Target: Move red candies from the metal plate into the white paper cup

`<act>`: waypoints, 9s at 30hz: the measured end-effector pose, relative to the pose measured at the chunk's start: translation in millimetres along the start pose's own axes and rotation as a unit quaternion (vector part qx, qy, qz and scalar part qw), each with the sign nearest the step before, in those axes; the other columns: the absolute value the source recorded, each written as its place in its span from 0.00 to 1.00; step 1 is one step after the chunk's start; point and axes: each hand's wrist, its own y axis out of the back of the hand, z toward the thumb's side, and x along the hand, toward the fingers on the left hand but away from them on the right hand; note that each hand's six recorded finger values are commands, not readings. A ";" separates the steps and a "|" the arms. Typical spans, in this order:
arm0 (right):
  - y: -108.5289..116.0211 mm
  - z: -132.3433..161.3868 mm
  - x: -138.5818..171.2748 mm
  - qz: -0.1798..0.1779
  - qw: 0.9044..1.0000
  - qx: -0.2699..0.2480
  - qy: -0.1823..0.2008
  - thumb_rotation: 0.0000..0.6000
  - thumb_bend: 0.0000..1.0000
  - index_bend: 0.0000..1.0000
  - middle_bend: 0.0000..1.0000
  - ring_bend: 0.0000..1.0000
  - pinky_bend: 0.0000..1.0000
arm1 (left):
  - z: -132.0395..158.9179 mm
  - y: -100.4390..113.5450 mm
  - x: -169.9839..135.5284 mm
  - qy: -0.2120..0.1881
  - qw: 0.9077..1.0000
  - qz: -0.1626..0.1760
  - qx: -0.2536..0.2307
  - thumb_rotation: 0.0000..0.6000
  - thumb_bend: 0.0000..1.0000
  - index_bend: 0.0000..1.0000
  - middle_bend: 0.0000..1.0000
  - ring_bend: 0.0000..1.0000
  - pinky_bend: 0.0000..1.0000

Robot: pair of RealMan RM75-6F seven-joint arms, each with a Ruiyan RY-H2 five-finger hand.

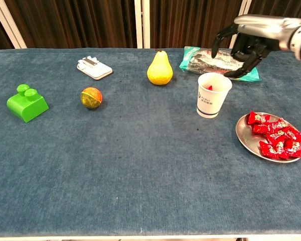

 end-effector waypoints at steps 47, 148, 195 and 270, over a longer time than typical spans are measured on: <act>-91.0 -57.2 63.9 0.116 0.991 0.059 -0.041 1.00 0.61 0.73 0.96 1.00 1.00 | -1.2 -2.2 -1.1 0.004 1.000 -0.002 0.003 1.00 0.00 0.00 0.00 0.00 0.00; -0.5 -14.5 28.6 0.002 0.998 0.056 0.035 1.00 0.48 0.65 0.96 1.00 1.00 | 0.2 -5.3 -2.3 0.000 1.000 -0.006 -0.016 1.00 0.00 0.00 0.00 0.00 0.00; -54.4 -83.8 120.8 0.110 0.987 0.096 -0.062 1.00 0.48 0.53 0.96 1.00 1.00 | 3.4 -7.3 0.2 -0.004 1.000 -0.001 -0.014 1.00 0.00 0.00 0.00 0.00 0.00; 4.0 -9.3 3.7 0.024 1.000 0.008 0.004 1.00 0.51 0.70 0.96 1.00 1.00 | -5.7 -6.1 0.7 0.009 1.000 0.001 -0.009 1.00 0.00 0.00 0.00 0.00 0.00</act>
